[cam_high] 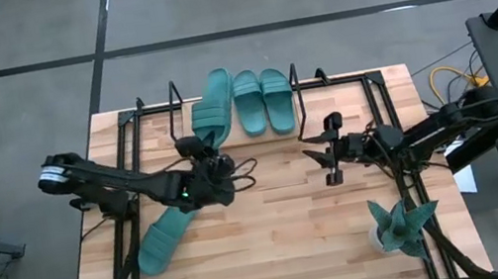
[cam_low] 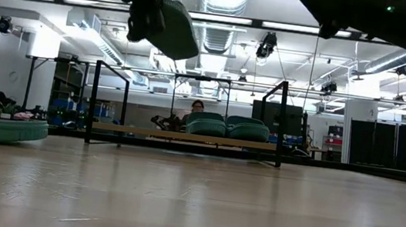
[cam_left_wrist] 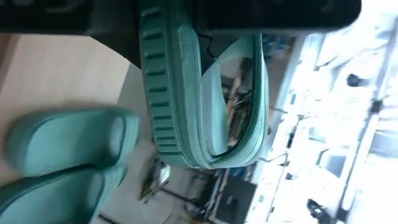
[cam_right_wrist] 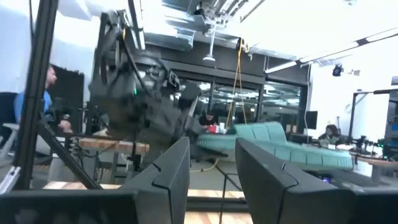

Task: Pick and place slides into the shelf
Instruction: Put the blue slide on the shelf

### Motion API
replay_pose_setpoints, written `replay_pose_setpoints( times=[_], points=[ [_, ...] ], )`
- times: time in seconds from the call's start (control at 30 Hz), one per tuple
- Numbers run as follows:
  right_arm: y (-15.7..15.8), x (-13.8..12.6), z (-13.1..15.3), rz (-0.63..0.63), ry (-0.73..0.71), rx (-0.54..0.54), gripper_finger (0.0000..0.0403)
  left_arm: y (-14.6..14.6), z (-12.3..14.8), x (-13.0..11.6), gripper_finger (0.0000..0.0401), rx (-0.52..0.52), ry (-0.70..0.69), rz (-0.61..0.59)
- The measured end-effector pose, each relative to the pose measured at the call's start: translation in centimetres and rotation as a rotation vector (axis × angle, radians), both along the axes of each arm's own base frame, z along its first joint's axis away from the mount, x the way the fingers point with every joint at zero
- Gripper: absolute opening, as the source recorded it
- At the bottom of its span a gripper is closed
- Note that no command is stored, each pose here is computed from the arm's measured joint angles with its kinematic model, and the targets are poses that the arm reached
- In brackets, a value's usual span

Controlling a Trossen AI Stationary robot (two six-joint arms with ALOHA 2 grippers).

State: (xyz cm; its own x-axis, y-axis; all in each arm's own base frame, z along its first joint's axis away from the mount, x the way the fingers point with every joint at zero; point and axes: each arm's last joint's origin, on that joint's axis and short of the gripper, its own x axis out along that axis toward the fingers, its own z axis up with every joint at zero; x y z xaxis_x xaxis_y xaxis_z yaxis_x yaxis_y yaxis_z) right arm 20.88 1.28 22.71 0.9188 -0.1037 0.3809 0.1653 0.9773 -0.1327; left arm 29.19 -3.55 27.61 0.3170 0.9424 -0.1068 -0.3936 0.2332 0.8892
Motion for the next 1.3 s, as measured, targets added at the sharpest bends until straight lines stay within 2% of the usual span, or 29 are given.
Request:
replay_pose_setpoints(
  times=[0.1,0.27,0.5,0.93,1.3],
  points=[
    [0.0,-0.3,0.0,-0.005,-0.001,-0.014,0.0118,0.2,-0.6,0.6,0.0018,0.036,0.017,0.039],
    [0.0,-0.3,0.0,-0.012,0.007,-0.032,0.0121,0.5,-0.8,1.1,0.0018,0.029,-0.006,0.053],
    [0.0,-0.2,0.0,-0.035,0.013,-0.087,0.0113,0.7,-0.4,0.9,0.0018,-0.008,-0.114,0.063],
    [0.0,-0.3,0.0,-0.036,0.014,-0.091,0.0098,0.5,-4.6,3.0,0.0018,0.021,0.023,0.068],
    [0.0,-0.3,-0.1,-0.036,0.023,-0.091,0.0095,2.8,-8.4,4.4,0.0018,0.036,0.123,0.144]
  ],
)
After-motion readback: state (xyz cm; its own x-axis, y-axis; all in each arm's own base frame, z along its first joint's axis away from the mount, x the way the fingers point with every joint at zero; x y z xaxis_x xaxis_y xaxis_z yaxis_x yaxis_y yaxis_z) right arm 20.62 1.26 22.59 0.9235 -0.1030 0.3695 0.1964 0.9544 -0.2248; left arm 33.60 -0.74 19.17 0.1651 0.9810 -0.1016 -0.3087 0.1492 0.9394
